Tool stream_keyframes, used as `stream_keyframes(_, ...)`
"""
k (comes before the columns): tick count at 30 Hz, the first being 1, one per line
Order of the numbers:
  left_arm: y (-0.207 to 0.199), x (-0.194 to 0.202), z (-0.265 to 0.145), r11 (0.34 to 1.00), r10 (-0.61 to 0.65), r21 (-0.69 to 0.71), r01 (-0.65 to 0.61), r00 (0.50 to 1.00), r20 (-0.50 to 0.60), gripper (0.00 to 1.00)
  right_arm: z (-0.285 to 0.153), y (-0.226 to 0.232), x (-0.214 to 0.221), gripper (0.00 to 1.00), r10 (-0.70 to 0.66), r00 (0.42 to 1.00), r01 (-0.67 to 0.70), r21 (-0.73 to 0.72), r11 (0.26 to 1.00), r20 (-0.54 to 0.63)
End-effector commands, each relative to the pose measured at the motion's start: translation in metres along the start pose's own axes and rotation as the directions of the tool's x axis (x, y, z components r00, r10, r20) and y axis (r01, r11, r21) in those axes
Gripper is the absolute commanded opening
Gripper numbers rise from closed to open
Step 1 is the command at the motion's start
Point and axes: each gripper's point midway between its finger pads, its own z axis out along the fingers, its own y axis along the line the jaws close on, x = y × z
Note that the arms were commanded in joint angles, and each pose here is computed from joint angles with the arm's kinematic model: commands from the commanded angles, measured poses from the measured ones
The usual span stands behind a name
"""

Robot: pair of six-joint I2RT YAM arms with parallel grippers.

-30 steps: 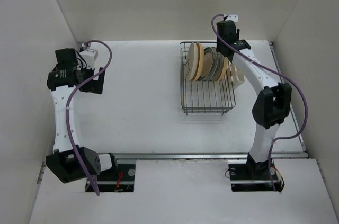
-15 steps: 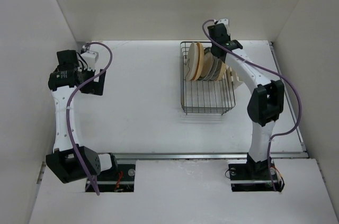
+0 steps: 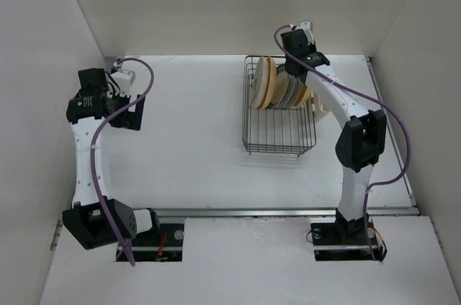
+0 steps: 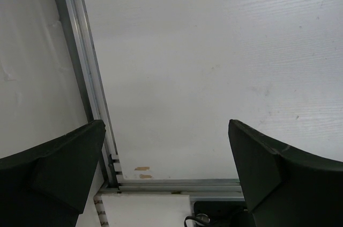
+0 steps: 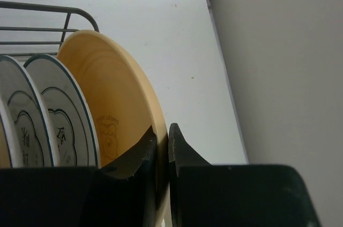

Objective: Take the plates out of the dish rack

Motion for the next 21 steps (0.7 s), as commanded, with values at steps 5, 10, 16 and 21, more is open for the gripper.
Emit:
stream_keyframes(5, -0.002, -0.001, -0.008, 1.000, 0.023, -0.006, -0.023, 0.999, 0.025, 0.99, -0.035, -0.064, -0.062, 0.00, 0.234, 0.952, -0.268, 0.166, 0.949, 0.199)
stream_keyframes(10, -0.003, -0.005, -0.010, 0.999, 0.032, -0.005, -0.031, 0.999, 0.036, 0.99, -0.065, -0.117, -0.101, 0.00, 0.285, 0.903, -0.368, 0.239, 0.898, 0.321)
stream_keyframes(16, -0.008, -0.014, -0.014, 0.999, 0.031, 0.014, -0.032, 0.997, 0.065, 0.99, -0.103, -0.174, -0.119, 0.00, 0.258, 0.885, -0.408, 0.380, 0.830, 0.387)
stream_keyframes(21, -0.019, -0.023, -0.015, 0.996, -0.021, 0.083, 0.014, 0.996, 0.083, 0.99, -0.139, -0.176, -0.140, 0.00, 0.311, 0.826, -0.468, 0.263, 0.844, 0.470)
